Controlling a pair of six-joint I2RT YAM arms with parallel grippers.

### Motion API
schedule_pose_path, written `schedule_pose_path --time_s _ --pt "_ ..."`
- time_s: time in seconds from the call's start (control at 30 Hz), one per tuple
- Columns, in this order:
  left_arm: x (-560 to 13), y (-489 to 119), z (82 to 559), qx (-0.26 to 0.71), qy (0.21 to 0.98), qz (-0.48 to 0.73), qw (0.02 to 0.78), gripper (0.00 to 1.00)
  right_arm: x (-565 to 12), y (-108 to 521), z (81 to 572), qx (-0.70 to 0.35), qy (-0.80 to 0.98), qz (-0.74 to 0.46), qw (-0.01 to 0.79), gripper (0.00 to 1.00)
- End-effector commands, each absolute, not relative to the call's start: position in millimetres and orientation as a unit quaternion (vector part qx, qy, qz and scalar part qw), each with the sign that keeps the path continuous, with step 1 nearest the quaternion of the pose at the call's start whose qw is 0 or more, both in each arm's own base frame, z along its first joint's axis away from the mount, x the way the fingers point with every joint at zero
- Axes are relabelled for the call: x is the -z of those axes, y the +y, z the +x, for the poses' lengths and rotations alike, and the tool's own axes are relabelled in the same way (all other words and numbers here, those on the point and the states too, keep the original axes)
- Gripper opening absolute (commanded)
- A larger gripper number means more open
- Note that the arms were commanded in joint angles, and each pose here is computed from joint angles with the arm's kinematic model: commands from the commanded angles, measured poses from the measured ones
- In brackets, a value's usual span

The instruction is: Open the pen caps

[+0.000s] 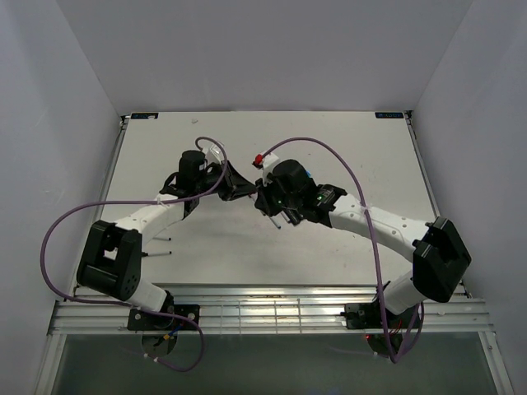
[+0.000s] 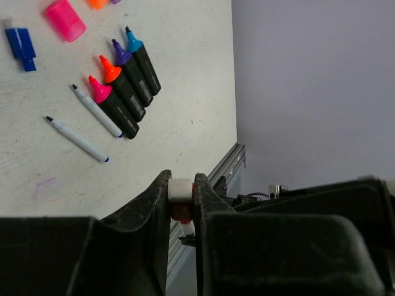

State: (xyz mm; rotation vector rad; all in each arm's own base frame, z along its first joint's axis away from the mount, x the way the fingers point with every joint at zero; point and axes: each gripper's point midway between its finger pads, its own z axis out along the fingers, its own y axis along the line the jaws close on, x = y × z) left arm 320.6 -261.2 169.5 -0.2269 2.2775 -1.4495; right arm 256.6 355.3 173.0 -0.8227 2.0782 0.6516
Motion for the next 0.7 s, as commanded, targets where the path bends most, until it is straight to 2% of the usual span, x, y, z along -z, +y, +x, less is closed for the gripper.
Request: schedule_pose_path --time_s 0.0,0.1,0.27,0.43,0.67 --pt "-233.7 -265.7 314.5 0.547 0.763 0.078 0.335 0.0 -212.8 372.3 222.5 -0.39 0.764 -0.361 0.365 0.08" --pt "-253.0 -265.4 307.6 0.55 0.742 0.122 0.363 0.0 -223.5 374.0 215.7 -0.438 0.742 -0.364 0.355 0.08" --pt "-263.3 -263.2 304.1 0.555 0.731 0.124 0.376 0.0 -236.2 376.7 199.2 -0.526 0.704 -0.355 0.318 0.08" --pt "-262.9 -268.1 296.0 0.586 0.727 0.11 0.339 0.0 -244.6 370.4 201.0 -0.583 0.675 -0.336 0.302 0.08" --pt "-276.1 -274.7 281.5 0.631 0.711 0.111 0.289 0.0 -243.6 365.7 204.6 -0.58 0.669 -0.338 0.32 0.09"
